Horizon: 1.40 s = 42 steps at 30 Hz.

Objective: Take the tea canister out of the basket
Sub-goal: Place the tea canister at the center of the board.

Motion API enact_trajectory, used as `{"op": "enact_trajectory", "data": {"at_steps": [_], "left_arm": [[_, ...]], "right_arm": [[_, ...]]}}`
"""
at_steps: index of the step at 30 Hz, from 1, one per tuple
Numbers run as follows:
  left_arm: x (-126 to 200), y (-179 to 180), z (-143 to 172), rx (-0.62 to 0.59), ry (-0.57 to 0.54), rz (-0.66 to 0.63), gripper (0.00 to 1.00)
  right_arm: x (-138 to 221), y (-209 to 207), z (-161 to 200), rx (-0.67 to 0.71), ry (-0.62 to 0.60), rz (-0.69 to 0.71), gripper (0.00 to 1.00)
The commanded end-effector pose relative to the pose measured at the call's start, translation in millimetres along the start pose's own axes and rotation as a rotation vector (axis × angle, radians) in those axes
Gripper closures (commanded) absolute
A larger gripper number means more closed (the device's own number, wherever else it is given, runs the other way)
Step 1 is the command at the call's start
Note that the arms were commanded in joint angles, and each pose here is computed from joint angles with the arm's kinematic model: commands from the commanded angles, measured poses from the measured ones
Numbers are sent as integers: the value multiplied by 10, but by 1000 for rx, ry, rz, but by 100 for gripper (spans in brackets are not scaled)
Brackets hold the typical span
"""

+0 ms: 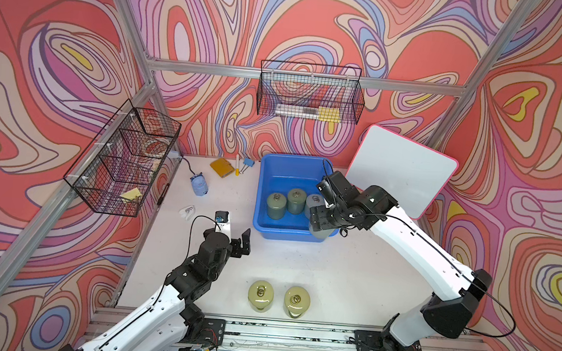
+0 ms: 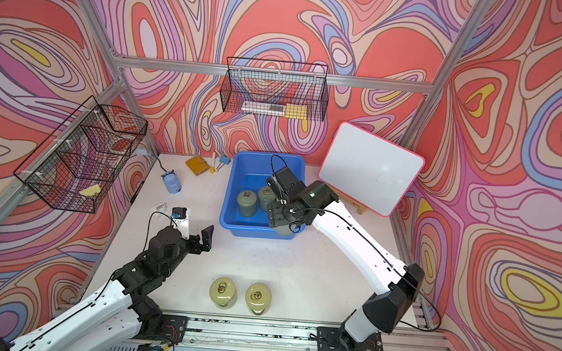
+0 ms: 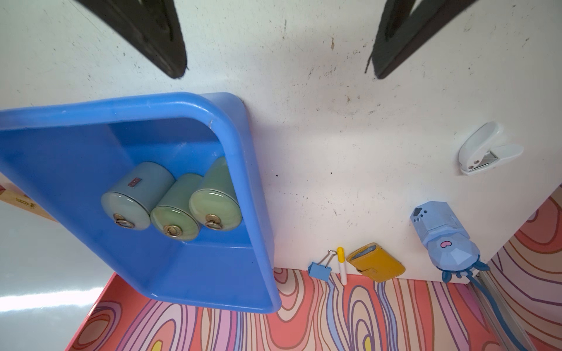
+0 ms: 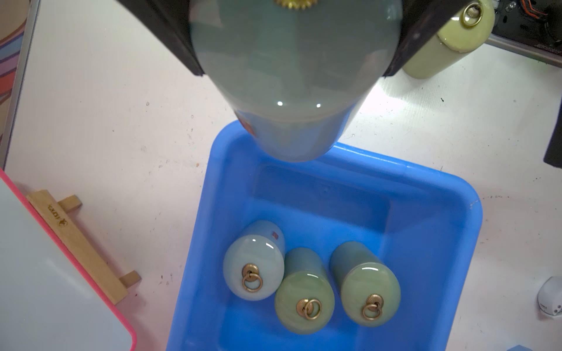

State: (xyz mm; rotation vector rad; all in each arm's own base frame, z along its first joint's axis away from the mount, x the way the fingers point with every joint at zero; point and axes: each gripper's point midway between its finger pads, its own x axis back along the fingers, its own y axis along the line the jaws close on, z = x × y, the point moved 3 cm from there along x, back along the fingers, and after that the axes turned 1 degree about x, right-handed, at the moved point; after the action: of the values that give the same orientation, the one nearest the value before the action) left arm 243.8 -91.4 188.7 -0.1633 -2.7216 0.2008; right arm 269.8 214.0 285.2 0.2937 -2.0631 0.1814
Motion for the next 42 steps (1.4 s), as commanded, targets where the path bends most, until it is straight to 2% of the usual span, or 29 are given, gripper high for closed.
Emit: {"op": "enact_trajectory", "data": {"at_steps": [1,8,25,42], "left_arm": [[9,38,-38,-1,-28,-17,1],[6,37,-31,0,-27,-17,1],[1,68,-29,-9,-29,-39,1],[2,65,-30,-7,-29,-35,1]], "right_arm": [[195,-54,67,-54,-62,2,35],[169,-58,480,-90,-20,2,35],[-160,149,1359,-151,114,-22,35],[-442,255,1992,-186,230,2,35]]}}
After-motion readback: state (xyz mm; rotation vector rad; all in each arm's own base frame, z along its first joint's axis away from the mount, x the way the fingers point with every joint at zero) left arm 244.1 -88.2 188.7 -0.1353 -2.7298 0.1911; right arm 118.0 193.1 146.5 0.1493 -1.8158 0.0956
